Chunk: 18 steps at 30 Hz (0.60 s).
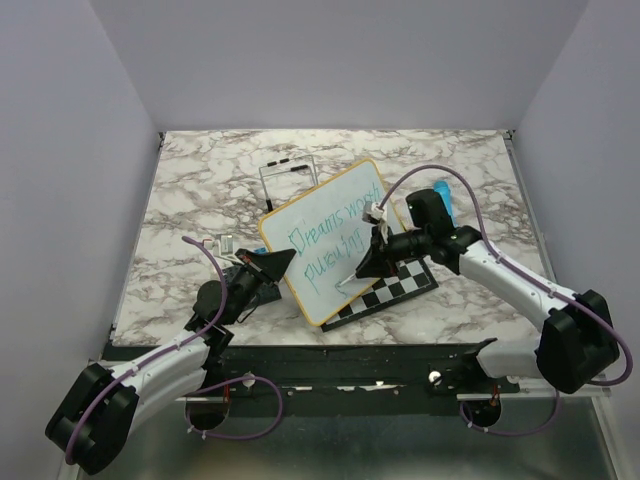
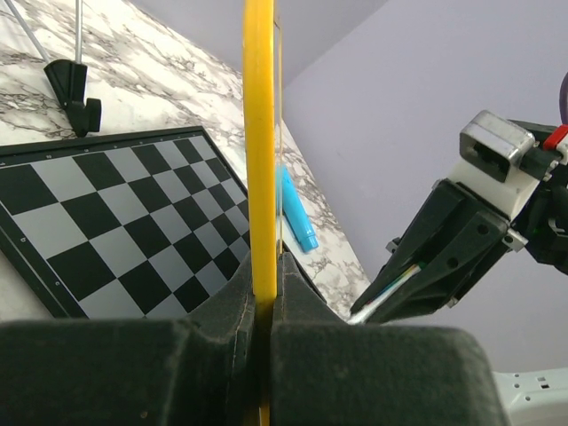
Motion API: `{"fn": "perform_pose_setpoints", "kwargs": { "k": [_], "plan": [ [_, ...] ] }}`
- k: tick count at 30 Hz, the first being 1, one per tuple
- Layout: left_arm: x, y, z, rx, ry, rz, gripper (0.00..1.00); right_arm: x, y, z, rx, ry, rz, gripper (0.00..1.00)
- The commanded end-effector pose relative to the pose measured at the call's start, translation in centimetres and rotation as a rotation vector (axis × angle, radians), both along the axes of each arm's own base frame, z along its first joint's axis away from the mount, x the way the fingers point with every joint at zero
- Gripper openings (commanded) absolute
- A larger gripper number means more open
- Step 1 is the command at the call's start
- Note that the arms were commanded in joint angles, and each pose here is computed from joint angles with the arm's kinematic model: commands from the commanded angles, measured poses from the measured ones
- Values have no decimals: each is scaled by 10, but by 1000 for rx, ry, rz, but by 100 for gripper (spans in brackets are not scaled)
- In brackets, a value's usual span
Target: Write a sentence on the whiteboard
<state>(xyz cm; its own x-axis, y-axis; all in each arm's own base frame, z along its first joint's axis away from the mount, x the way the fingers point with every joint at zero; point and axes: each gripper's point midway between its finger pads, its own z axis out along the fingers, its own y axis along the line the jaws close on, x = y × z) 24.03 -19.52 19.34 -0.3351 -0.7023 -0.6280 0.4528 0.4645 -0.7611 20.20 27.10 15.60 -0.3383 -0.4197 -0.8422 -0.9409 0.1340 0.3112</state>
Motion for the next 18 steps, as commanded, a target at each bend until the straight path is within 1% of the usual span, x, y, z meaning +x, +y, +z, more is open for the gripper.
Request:
{"fn": "perform_pose_setpoints", "kwargs": {
  "k": [1,4,6,12,18],
  "plan": [
    [-2,5,18,-33,-80,22,0,17,-16,20,55,-39,-65,1],
    [-1,4,18,-34,-83,19,0,25,-29,10,18,-54,-94,1],
    [-1,4,18,-35,-81,17,0,26,-30,5,2,-59,-74,1],
    [-1,3,19,-35,-83,15,0,24,-27,-2,-5,-12,-49,1],
    [-1,3,20,-34,-83,13,0,27,-26,-6,-10,5,-50,1]
  ]
}}
